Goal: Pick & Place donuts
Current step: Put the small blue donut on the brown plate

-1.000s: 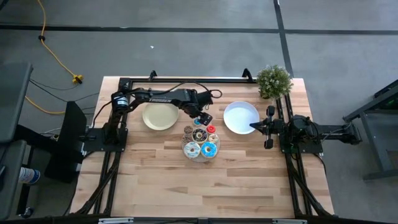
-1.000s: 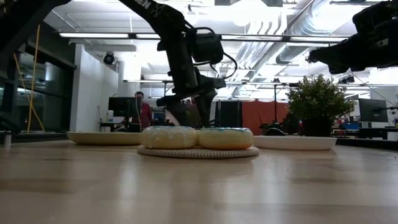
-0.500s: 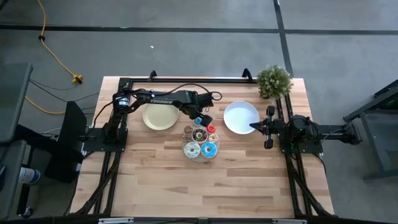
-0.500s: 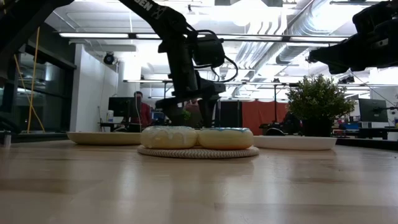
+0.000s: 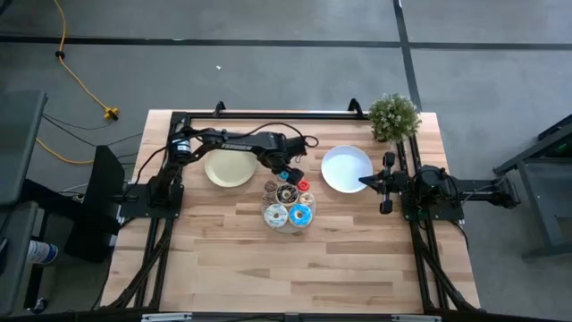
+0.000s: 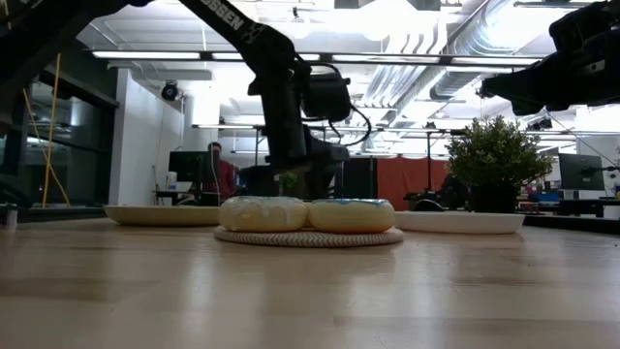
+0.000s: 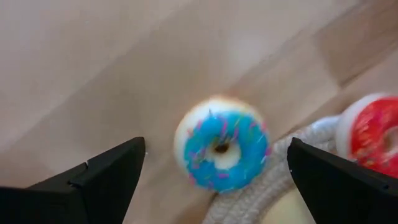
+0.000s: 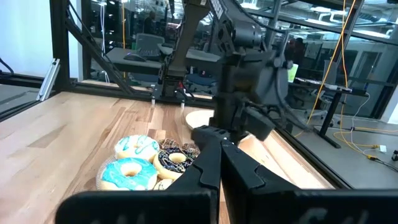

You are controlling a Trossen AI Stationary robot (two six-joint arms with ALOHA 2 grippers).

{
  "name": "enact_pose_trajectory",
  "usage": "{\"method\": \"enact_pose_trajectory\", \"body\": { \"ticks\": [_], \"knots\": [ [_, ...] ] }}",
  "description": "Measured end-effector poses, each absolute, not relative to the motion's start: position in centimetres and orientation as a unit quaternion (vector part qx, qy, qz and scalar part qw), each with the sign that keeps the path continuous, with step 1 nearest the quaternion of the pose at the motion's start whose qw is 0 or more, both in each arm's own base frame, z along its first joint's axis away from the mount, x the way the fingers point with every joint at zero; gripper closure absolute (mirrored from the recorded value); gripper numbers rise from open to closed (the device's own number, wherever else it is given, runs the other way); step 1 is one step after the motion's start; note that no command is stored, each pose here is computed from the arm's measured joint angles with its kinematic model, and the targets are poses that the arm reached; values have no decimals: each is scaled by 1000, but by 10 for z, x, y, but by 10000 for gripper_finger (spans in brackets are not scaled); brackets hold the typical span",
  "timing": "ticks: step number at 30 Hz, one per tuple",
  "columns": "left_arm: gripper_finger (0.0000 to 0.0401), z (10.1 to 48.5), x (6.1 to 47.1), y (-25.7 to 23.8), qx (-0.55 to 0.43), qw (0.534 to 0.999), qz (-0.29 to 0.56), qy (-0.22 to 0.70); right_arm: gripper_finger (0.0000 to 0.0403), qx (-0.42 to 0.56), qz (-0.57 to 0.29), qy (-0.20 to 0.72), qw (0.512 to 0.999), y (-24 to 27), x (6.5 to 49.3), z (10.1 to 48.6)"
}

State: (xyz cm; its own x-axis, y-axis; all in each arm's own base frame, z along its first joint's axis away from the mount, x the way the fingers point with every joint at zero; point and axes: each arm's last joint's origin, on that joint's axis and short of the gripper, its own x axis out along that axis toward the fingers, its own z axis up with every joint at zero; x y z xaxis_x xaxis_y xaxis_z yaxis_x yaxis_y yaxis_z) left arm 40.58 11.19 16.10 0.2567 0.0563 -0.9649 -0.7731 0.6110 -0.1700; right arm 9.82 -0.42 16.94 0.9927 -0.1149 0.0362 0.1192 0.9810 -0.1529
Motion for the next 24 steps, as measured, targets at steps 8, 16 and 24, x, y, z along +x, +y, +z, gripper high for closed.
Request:
{"method": "enact_pose_trajectory", "body": {
  "ticks": [8, 16, 24],
  "knots": [
    [44, 159, 406, 112, -337, 719, 282, 539, 402, -78, -59, -13, 995, -4, 98, 169],
    [115, 158, 405, 112, -329, 718, 276, 548, 402, -78, -59, -13, 995, -4, 98, 169],
    [151, 158, 406, 111, -343, 717, 259, 548, 402, -78, -59, -13, 995, -4, 98, 169]
  ]
}}
